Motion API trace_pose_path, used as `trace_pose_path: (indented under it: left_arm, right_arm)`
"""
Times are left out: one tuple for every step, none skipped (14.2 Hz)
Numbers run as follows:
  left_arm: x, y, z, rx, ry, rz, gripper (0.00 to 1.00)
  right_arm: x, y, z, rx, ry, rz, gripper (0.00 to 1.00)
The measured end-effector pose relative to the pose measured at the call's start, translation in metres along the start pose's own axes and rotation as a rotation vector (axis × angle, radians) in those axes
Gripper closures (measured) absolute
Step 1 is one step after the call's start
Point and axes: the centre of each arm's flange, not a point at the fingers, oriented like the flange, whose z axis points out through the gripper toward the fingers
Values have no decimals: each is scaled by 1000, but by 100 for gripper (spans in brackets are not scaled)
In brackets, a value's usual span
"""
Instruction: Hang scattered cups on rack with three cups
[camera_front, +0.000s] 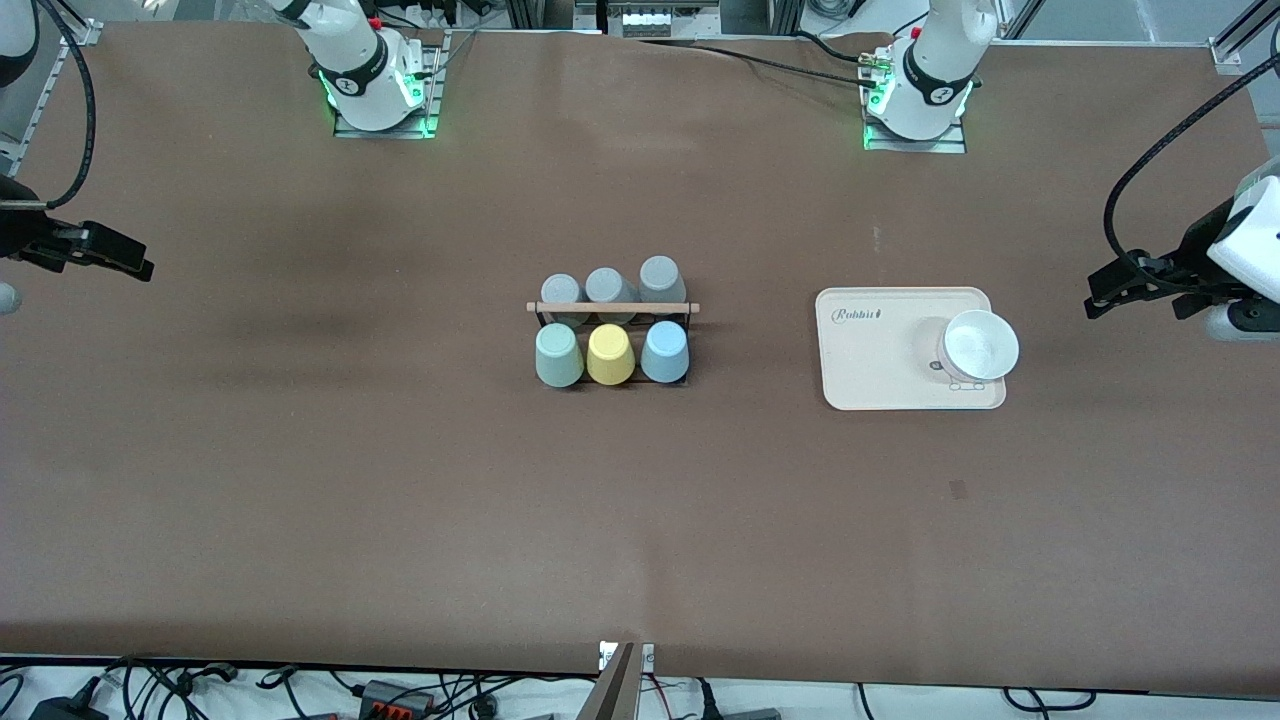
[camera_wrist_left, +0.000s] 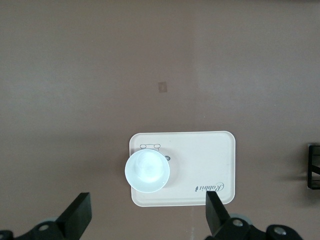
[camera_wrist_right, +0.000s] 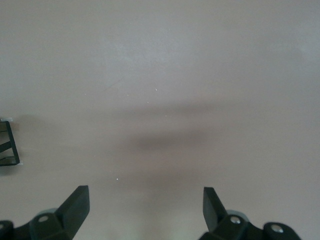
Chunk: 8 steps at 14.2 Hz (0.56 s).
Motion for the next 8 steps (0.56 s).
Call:
trace_pose_path:
  left_arm:
    - [0, 0, 0, 0, 0, 0, 0]
    - [0, 0, 0, 0, 0, 0, 0]
    - [0, 0, 0, 0, 0, 0, 0]
    - [0, 0, 0, 0, 0, 0, 0]
    - [0, 0, 0, 0, 0, 0, 0]
    - [0, 0, 0, 0, 0, 0, 0]
    - [0, 0, 0, 0, 1, 0, 0]
    - [0, 0, 0, 0, 1, 0, 0]
  right_arm:
    - [0, -2, 1, 0, 0, -3, 0]
    - [0, -3, 2, 1, 1, -5, 0]
    - [-1, -4, 3, 1, 7, -6, 0]
    - [-3, -4, 4, 1, 14, -6, 0]
    - [-5, -4, 4, 1, 19, -6, 0]
    - [-7, -4, 4, 1, 21, -6, 0]
    - [-9, -4, 3, 1, 22, -6, 0]
    - [-10, -4, 3, 1, 22, -6, 0]
